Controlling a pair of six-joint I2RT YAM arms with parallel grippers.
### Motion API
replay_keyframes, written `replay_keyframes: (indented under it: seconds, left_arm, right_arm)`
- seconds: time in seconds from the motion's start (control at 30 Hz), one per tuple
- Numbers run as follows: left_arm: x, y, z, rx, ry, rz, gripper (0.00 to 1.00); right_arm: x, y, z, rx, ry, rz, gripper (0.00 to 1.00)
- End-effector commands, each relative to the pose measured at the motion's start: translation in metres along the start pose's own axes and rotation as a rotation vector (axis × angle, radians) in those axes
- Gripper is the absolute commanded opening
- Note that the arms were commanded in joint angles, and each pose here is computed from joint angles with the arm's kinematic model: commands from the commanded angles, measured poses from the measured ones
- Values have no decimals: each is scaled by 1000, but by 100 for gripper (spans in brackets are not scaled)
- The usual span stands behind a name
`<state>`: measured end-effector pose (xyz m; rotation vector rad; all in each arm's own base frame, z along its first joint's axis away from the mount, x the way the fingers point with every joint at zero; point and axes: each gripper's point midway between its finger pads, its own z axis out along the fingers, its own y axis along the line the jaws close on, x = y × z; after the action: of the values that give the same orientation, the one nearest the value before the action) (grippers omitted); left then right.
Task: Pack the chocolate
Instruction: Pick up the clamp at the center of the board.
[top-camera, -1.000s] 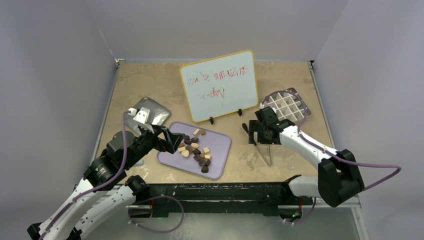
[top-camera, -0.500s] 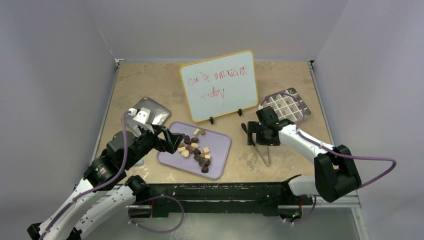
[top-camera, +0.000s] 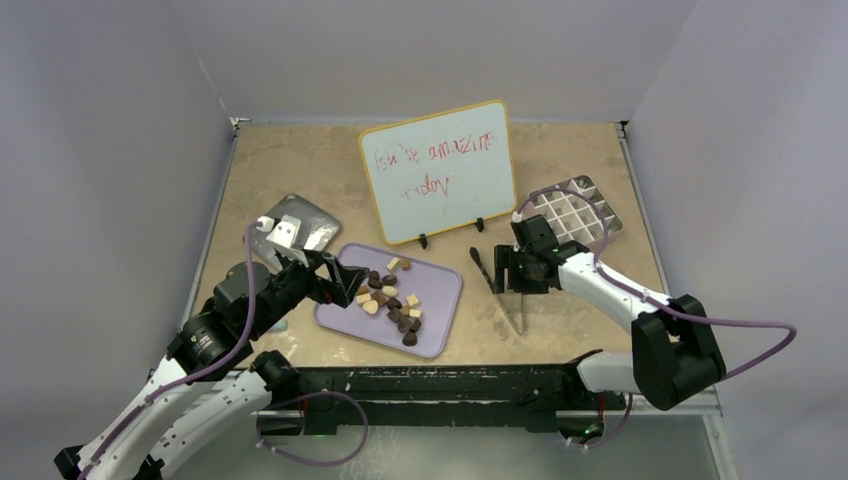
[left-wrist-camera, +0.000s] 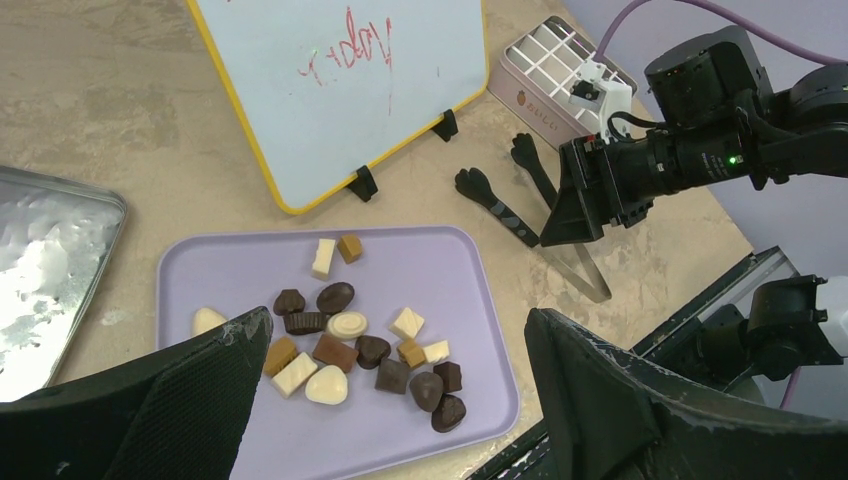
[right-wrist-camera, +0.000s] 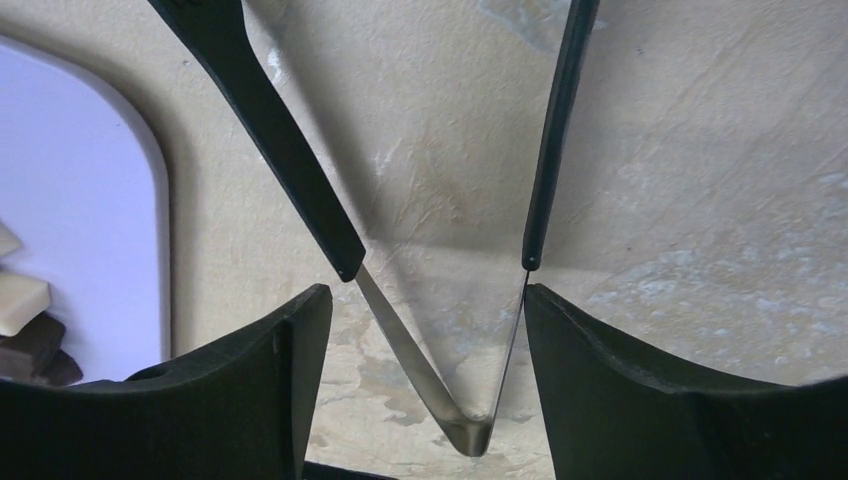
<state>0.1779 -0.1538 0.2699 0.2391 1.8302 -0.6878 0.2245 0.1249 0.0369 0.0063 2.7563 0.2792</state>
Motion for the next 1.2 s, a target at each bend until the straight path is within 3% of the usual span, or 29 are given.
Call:
replay_keyframes:
  seconds: [0.0,0.4,0.7,1.17]
  left_arm:
    - [-2,-1,1,8,-8,16,96]
    - [-3,-1,0,9,-11,19,96]
    - [-6,-3,-4,20,-33,12,96]
    - [-5,-2,-3,16,-30,9,95]
  right_arm:
    - [7,11,-6,-44,8,8,73]
    - [9,5,4,49,11,-59,84]
    - [14,-6,18,160,18,-93,80]
    - [17,-7,27,192,-7,-94,74]
